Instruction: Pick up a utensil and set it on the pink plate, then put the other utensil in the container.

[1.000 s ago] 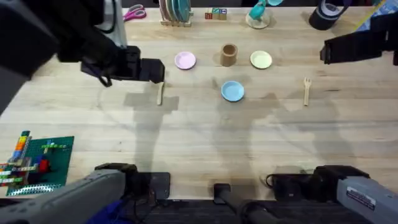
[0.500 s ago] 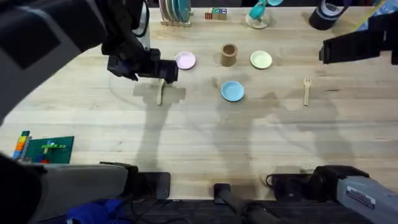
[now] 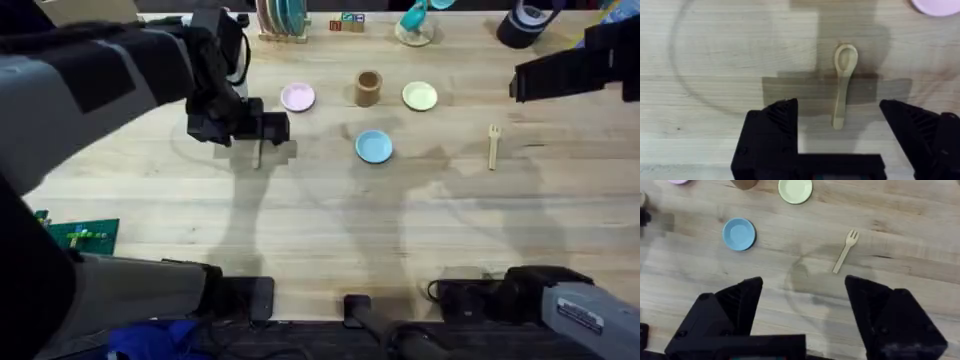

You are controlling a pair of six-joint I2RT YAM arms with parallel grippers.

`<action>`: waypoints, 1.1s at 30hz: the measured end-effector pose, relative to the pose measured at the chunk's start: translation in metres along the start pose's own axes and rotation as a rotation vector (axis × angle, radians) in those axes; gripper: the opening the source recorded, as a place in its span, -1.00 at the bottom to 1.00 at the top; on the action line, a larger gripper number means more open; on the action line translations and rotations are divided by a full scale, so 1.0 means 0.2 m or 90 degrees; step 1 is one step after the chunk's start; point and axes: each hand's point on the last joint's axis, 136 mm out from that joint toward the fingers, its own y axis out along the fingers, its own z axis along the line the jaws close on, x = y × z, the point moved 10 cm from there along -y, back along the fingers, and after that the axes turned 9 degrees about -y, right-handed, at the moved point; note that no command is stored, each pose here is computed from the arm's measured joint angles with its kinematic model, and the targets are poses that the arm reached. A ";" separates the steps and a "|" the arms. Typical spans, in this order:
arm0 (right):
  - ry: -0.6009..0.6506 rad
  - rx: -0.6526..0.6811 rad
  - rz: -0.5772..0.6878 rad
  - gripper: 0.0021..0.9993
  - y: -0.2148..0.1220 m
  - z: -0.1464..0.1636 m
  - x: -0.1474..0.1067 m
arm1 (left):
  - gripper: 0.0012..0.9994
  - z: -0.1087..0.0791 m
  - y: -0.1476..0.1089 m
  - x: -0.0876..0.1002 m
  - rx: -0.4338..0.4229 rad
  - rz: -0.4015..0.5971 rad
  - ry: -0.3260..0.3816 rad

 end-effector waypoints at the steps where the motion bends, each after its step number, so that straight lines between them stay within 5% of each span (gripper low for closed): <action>1: 0.000 0.000 0.000 1.00 0.00 0.00 0.00 | 0.99 0.00 0.01 0.00 -0.001 -0.002 -0.001; 21: 0.000 0.000 0.000 1.00 0.00 0.00 0.00 | 0.90 -0.01 0.12 0.04 0.002 0.006 -0.003; 33: 0.000 0.000 0.000 1.00 0.00 0.00 0.00 | -0.88 -0.04 0.12 0.05 -0.025 0.005 -0.007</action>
